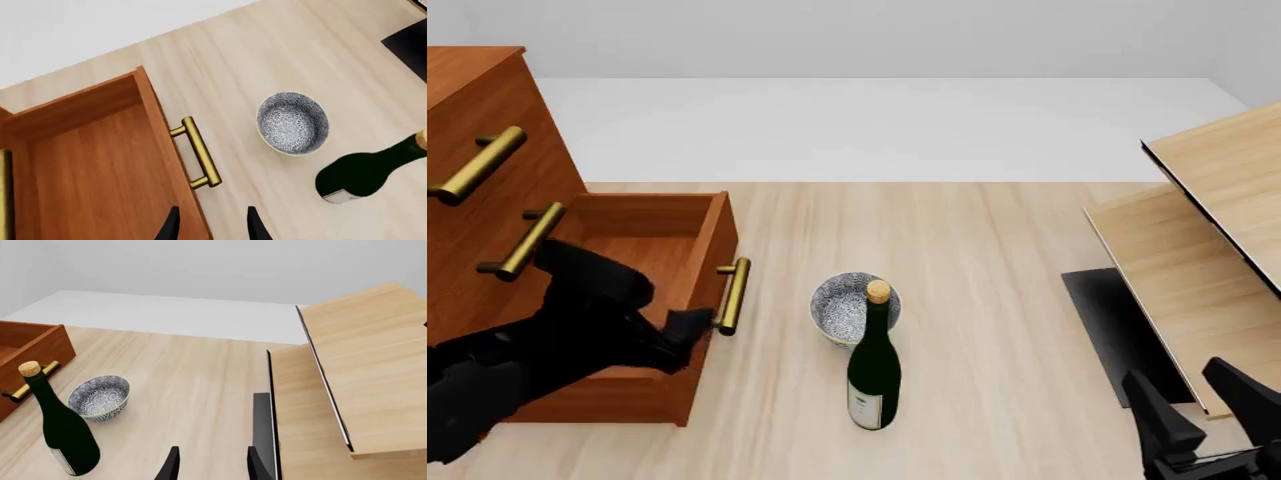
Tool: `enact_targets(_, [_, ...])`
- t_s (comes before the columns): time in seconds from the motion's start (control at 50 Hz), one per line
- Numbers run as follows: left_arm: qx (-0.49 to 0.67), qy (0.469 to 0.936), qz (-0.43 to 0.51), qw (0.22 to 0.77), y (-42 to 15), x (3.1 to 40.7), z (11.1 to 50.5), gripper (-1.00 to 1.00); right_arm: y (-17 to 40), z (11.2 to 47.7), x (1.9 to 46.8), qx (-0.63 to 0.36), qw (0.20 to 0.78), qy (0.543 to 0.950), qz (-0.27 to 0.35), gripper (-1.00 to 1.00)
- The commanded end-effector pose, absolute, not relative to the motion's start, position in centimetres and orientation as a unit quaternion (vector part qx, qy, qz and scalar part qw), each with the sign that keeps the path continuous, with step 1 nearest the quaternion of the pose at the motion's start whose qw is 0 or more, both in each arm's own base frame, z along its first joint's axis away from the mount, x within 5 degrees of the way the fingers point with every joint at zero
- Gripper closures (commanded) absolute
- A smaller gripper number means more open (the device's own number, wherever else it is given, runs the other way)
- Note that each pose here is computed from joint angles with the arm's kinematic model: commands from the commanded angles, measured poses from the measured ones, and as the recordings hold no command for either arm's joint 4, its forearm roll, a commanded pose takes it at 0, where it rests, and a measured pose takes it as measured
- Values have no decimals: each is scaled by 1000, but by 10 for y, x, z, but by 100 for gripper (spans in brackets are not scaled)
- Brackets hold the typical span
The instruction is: Put the wine bottle in the bottom drawer of the cabinet.
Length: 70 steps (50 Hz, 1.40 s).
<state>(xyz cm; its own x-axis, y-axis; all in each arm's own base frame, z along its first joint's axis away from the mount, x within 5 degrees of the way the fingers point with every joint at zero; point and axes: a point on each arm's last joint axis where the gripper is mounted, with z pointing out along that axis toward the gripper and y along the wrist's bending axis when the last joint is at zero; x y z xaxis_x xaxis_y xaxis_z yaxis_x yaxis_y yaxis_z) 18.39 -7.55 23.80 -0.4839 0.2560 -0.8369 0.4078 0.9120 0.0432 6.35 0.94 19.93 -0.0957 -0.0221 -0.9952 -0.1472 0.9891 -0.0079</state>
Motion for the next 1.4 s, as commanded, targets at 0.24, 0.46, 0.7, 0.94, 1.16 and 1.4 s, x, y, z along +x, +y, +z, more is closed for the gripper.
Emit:
enact_targets(0.24, [248,791,-106,548,-77,143,310,-100,10,200,65,-59,670,739,48,-100])
enact_targets(0.46, [272,737,-147,600,-83,122,336,-100,10,200,65,-60,670,739,48,-100])
enact_targets(0.7, [290,711,-182,615,-99,124,345,-100,10,199,64,-60,670,739,49,-100])
enact_targets(0.94, [317,686,-219,617,-126,128,352,-100,10,199,64,-61,669,739,49,-100])
enact_targets(1.16, [334,674,-242,612,-148,134,349,-100,10,199,63,-61,669,739,50,-100])
enact_targets(1.4, [354,669,-252,604,-169,139,343,-100,10,199,62,-61,668,740,50,-100])
